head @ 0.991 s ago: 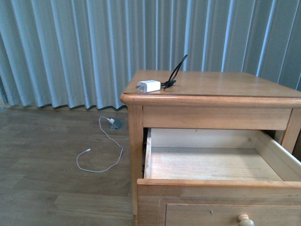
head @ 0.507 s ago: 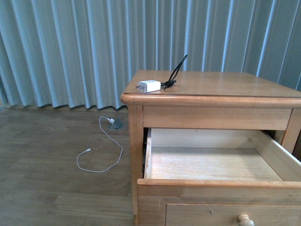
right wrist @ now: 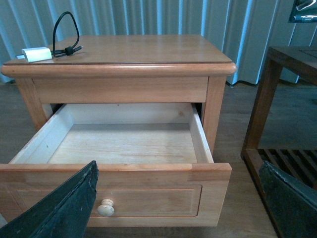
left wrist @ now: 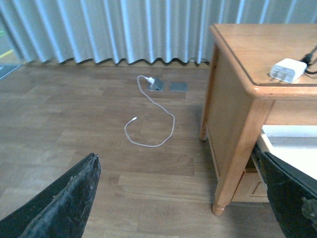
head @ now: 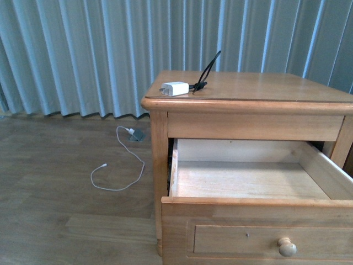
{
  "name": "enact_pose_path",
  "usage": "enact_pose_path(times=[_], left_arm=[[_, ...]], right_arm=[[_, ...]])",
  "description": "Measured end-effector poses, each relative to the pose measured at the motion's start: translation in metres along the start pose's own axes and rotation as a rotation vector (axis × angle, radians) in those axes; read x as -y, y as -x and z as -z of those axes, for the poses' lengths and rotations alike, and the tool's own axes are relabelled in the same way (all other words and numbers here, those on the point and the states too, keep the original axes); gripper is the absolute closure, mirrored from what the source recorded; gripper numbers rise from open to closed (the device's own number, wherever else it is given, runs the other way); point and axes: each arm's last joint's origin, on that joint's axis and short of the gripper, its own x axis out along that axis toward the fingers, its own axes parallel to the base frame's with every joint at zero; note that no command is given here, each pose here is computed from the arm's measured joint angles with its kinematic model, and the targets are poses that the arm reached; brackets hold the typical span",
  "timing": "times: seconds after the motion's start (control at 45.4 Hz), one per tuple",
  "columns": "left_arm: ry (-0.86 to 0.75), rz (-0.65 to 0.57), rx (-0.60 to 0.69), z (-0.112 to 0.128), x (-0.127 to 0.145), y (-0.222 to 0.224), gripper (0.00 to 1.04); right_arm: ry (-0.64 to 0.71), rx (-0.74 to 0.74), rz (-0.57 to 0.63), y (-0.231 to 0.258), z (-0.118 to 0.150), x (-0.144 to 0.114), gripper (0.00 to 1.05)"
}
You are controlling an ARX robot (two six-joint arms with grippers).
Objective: Put charger into drawer
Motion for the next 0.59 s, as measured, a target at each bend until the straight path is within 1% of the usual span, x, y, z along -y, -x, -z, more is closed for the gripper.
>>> enact_pose_path(times=[0.088, 0.154, 0.242, 0.33, 0.441, 0.529, 0.595], left_arm=[[-0.08, 0.054, 0.018, -0.018, 0.012, -0.041, 0.06], [-0.109, 0.09, 0.043, -0.028, 0.02, -0.065, 0.06], [-0.125, 0.176, 0.087, -0.037, 0.032, -0.094, 0.06], [-0.142, 0.224, 0.116, -0.043, 0.042, -0.122, 0.06], [-0.156, 0.285, 0.131, -0.043, 0.059, -0.158, 0.06], [-0.165, 0.322, 0.122, -0.032, 0.076, -0.188, 0.06], [-0.162, 0.332, 0.114, -0.023, 0.086, -0.204, 0.06]], right_arm=[[0.0, 0.0, 0.0, 0.0, 0.0, 0.0, 0.08], [0.0, 0.0, 0.0, 0.0, 0.0, 0.0, 0.08], [0.0, 0.0, 0.0, 0.0, 0.0, 0.0, 0.08], [0.0, 0.0, 0.0, 0.0, 0.0, 0.0, 0.08], [0.0, 0.0, 0.0, 0.0, 0.0, 0.0, 0.08], [0.0, 0.0, 0.0, 0.0, 0.0, 0.0, 0.08], [0.0, 0.0, 0.0, 0.0, 0.0, 0.0, 0.08]])
